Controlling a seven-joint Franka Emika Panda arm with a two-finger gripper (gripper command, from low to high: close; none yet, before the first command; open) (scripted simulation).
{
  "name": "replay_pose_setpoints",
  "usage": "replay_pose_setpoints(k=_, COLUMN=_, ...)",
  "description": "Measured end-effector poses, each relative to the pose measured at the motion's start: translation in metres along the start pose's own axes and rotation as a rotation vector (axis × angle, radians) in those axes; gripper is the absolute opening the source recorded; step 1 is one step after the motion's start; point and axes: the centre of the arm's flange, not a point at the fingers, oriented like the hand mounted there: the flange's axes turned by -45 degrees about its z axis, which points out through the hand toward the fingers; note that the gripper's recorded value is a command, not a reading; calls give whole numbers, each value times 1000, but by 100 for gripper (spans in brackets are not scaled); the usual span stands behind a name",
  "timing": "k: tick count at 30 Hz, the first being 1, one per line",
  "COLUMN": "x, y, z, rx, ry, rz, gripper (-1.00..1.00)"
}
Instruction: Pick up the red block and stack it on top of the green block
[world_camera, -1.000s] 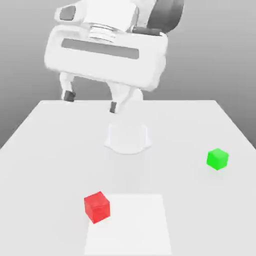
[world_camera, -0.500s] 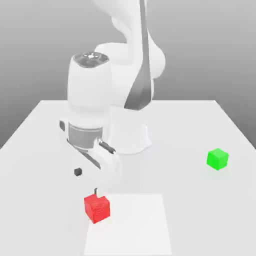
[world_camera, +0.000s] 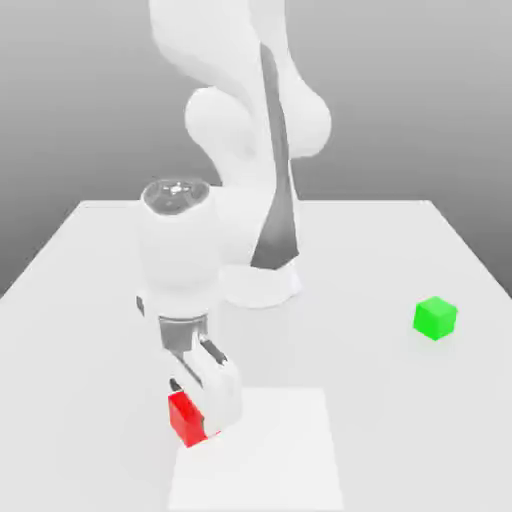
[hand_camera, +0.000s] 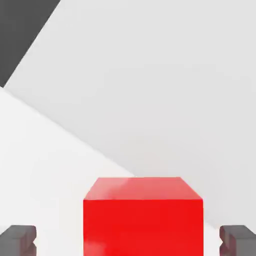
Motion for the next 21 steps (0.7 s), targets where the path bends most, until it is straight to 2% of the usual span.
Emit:
replay_pose_setpoints(k=1, x=-1, y=1, z=4, rx=-2, ry=-1, rz=-1, gripper=-100)
replay_pose_setpoints(k=8, x=-1, y=1, z=3, rx=-1, ry=1, rz=-1, gripper=-100)
replay_pose_setpoints(k=21, x=1, y=-2, z=-57, rx=3, ry=4, rz=-1, gripper=-100)
